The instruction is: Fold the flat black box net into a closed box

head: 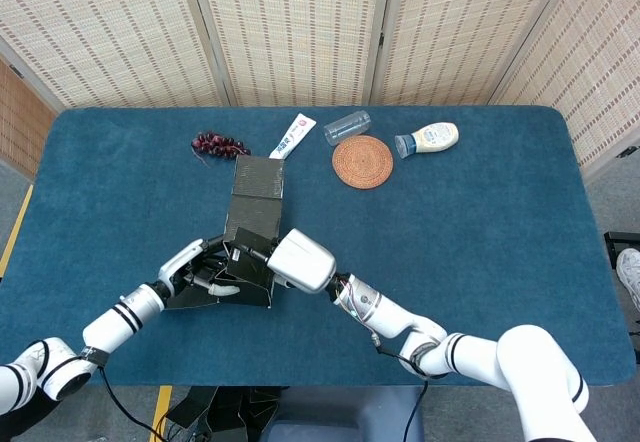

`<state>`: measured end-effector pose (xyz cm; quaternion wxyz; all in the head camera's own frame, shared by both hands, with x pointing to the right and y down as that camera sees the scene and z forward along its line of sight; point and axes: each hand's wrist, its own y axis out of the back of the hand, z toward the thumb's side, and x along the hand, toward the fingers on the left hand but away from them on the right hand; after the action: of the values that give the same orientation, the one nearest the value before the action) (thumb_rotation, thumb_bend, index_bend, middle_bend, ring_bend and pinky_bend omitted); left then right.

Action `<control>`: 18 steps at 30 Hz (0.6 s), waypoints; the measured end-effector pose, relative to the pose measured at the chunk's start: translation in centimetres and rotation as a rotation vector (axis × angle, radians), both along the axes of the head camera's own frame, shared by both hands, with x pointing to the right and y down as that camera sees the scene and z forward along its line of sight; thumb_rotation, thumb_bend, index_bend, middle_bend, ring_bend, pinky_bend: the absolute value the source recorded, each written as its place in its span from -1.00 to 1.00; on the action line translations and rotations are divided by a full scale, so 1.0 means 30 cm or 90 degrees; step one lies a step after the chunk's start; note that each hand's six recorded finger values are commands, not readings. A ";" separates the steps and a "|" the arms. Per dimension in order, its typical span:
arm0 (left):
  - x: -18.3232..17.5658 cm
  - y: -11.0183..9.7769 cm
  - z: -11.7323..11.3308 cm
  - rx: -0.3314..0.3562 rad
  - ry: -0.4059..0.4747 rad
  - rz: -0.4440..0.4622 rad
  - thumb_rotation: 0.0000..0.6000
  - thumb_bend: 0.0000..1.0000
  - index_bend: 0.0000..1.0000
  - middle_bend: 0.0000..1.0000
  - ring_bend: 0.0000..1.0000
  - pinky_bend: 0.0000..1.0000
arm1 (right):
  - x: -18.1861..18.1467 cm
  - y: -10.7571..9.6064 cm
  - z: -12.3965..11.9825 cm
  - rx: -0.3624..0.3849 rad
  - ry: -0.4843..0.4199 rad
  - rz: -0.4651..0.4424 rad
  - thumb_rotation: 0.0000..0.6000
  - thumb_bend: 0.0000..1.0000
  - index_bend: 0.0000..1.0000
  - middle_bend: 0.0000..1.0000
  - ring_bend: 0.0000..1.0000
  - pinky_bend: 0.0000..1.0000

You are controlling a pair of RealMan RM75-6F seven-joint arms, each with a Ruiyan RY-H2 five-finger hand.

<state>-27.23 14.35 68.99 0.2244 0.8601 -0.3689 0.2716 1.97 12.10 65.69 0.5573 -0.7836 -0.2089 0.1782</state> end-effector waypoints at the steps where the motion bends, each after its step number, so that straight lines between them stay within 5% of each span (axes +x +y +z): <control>1: 0.001 0.003 0.003 0.005 -0.003 0.005 1.00 -0.81 -0.51 -0.47 0.23 0.77 | 0.000 0.004 0.005 -0.001 0.001 -0.002 1.00 -0.68 -0.80 -0.54 0.48 1.00; 18: 0.057 0.064 0.067 0.121 -0.083 0.116 1.00 -0.81 -0.51 -0.47 0.15 0.77 | 0.094 0.077 0.093 0.001 0.044 -0.024 1.00 -0.68 -0.80 -0.52 0.48 1.00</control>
<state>-25.53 16.26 71.01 0.0918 0.8881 -0.3268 0.3099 4.79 14.42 68.48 0.5680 -0.7803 -0.1748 0.1948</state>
